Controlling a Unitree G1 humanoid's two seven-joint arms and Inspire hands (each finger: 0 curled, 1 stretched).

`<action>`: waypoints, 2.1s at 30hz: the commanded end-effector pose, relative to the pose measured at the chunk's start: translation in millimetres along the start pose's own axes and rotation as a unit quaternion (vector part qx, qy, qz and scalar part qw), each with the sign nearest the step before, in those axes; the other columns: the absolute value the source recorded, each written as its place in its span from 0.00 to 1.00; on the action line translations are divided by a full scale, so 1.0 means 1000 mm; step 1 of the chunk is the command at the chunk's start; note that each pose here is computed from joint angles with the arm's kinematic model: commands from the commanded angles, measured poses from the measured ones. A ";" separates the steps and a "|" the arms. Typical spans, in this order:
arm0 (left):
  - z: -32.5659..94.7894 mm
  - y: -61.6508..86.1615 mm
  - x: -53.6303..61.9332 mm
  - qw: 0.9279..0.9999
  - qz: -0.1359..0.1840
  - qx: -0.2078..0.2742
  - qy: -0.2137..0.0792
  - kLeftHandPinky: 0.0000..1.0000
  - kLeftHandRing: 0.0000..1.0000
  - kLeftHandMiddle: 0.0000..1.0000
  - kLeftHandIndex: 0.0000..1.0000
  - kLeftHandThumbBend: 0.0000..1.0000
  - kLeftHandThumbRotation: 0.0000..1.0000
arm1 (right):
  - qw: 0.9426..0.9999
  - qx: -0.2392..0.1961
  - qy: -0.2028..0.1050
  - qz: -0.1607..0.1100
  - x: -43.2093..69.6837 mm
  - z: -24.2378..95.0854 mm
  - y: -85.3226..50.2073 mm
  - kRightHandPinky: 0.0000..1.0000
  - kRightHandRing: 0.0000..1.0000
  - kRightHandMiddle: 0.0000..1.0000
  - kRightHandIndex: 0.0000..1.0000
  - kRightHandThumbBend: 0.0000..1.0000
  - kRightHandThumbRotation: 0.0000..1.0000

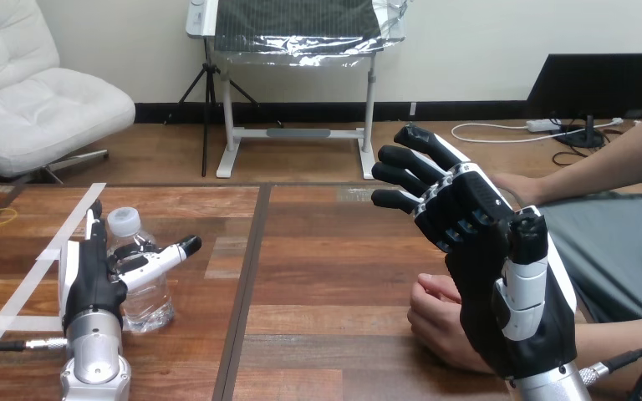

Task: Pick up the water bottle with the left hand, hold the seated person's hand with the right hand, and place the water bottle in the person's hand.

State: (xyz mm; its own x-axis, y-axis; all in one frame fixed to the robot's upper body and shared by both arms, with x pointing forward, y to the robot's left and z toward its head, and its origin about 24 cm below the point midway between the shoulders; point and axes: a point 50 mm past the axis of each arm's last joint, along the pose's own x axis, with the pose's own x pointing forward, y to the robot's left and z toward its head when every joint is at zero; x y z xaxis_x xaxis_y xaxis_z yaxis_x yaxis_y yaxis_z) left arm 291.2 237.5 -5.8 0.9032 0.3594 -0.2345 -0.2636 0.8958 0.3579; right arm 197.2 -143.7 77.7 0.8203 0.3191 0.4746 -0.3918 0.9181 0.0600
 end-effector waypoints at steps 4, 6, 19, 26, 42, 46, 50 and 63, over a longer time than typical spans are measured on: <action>0.031 -0.003 0.012 0.999 -0.006 0.000 -0.042 0.89 0.99 1.00 1.00 0.96 0.25 | 0.999 -0.004 -0.036 0.008 0.009 0.012 0.000 0.77 0.83 0.83 0.86 0.74 1.00; 0.031 -0.003 0.012 0.999 -0.006 -0.001 -0.038 0.89 0.99 1.00 1.00 0.96 0.25 | 0.999 -0.004 -0.036 0.008 0.009 0.012 0.000 0.77 0.83 0.83 0.86 0.74 1.00; 0.034 -0.005 0.012 0.999 -0.007 -0.005 -0.032 0.90 0.99 1.00 1.00 0.93 0.25 | 0.999 -0.005 -0.035 0.009 0.009 0.013 0.000 0.77 0.84 0.84 0.86 0.75 1.00; 0.034 -0.005 0.013 0.999 -0.008 -0.011 -0.031 0.89 0.97 0.99 1.00 0.92 0.23 | 0.999 -0.005 -0.035 0.009 0.009 0.013 0.000 0.77 0.84 0.84 0.86 0.75 1.00; 0.037 -0.008 0.015 1.000 0.001 -0.019 -0.013 0.73 0.87 0.92 0.94 0.90 0.20 | 0.999 -0.002 -0.034 0.006 0.008 0.013 0.000 0.77 0.83 0.83 0.86 0.75 1.00; 0.038 -0.009 0.015 0.999 0.005 -0.032 -0.010 0.68 0.83 0.88 0.91 0.89 0.17 | 0.999 -0.003 -0.035 0.006 0.008 0.013 0.000 0.77 0.83 0.83 0.86 0.75 1.00; 0.039 -0.009 0.016 1.000 0.011 -0.023 -0.011 0.63 0.77 0.82 0.85 0.89 0.13 | 0.999 -0.006 -0.035 0.005 0.008 0.014 0.000 0.77 0.83 0.83 0.86 0.74 1.00; 0.044 -0.010 0.017 1.000 0.025 -0.018 -0.002 0.47 0.60 0.65 0.68 0.87 0.03 | 0.999 -0.005 -0.038 0.006 0.008 0.013 0.000 0.76 0.83 0.84 0.86 0.74 1.00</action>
State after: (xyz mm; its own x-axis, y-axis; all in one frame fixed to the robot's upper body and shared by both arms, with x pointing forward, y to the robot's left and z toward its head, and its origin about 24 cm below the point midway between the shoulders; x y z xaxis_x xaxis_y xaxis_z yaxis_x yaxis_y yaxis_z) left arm 302.8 231.7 -1.6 0.8538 0.4221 -0.3048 -0.3111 0.8830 0.3514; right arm 195.1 -143.9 78.7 0.8204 0.3182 0.4750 -0.3915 0.9182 0.0610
